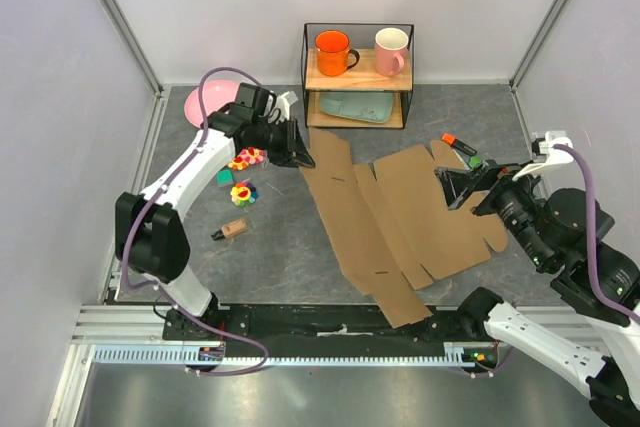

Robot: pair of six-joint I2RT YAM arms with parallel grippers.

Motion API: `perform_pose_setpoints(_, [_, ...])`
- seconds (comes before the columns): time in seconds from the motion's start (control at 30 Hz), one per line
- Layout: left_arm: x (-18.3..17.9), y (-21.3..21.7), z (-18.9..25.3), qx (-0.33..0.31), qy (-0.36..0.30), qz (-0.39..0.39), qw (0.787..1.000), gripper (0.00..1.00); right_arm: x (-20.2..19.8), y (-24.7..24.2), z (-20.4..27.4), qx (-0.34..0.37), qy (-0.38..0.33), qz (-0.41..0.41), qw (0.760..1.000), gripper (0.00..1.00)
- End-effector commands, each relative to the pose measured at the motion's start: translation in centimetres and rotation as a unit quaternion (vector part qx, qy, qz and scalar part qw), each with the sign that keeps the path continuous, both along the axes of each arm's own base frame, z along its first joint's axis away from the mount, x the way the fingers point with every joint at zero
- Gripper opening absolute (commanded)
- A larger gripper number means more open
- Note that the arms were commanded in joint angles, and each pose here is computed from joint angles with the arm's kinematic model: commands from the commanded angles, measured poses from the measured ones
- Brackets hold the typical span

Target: Fold the paper box

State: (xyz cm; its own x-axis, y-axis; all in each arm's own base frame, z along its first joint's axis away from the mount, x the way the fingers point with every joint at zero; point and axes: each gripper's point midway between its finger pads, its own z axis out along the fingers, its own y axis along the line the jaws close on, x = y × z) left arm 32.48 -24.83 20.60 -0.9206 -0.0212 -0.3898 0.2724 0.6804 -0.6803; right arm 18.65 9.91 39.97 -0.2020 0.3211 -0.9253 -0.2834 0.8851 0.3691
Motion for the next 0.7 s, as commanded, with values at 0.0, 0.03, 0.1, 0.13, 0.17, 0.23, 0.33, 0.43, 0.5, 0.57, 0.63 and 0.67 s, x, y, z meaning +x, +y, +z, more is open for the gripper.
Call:
perform_pose_setpoints(0.0, [0.7, 0.8, 0.9, 0.038, -0.045, -0.012, 0.998, 0.38, 0.2, 0.3, -0.1, 0.000, -0.013, 0.005, 1.000, 0.98])
perform_pose_setpoints(0.03, [1.4, 1.5, 0.8, 0.060, -0.055, 0.011, 0.997, 0.45, 0.3, 0.4, -0.3, -0.001, -0.012, 0.005, 1.000, 0.98])
perform_pose_setpoints(0.1, [2.0, 2.5, 1.7, 0.076, -0.070, 0.050, 0.993, 0.82, 0.4, 0.4, -0.9, -0.003, -0.008, 0.004, 1.000, 0.98])
perform_pose_setpoints(0.13, [2.7, 3.6, 1.7, 0.102, -0.081, 0.083, 0.988, 0.98, 0.5, 0.6, -1.0, -0.003, -0.008, 0.005, 1.000, 0.98])
perform_pose_setpoints(0.17, [2.7, 4.3, 1.7, 0.112, -0.084, 0.103, 0.985, 1.00, 0.5, 0.6, -1.3, -0.004, -0.005, 0.006, 1.000, 0.98])
perform_pose_setpoints(0.23, [3.1, 6.0, 3.1, 0.125, -0.104, 0.168, 0.972, 1.00, 0.7, 0.9, -1.9, -0.007, -0.001, 0.007, 1.000, 0.98])
perform_pose_setpoints(0.33, [2.2, 7.2, 4.7, 0.082, -0.119, 0.245, 0.959, 1.00, 1.0, 1.1, -2.6, -0.008, 0.003, 0.006, 1.000, 0.98])
perform_pose_setpoints(0.43, [0.2, 8.0, 2.4, 0.017, -0.078, 0.332, 0.940, 1.00, 1.4, 1.5, -3.5, -0.009, 0.010, 0.006, 1.000, 0.98])
perform_pose_setpoints(0.5, [-2.4, 8.4, 0.7, -0.065, -0.053, 0.398, 0.914, 1.00, 1.6, 2.0, -4.2, -0.007, 0.016, 0.011, 1.000, 0.98])
perform_pose_setpoints(0.57, [-5.0, 8.8, -2.1, -0.105, -0.039, 0.427, 0.897, 1.00, 1.9, 2.4, -4.8, -0.008, 0.022, 0.015, 1.000, 0.98])
perform_pose_setpoints(0.63, [-7.3, 7.9, -4.7, -0.106, -0.013, 0.428, 0.898, 1.00, 2.1, 3.0, -5.5, -0.008, 0.028, 0.022, 0.999, 0.98])
perform_pose_setpoints(0.67, [-8.3, 7.7, -5.0, -0.105, -0.012, 0.424, 0.900, 1.00, 2.3, 3.2, -5.7, -0.009, 0.031, 0.022, 0.999, 0.98])
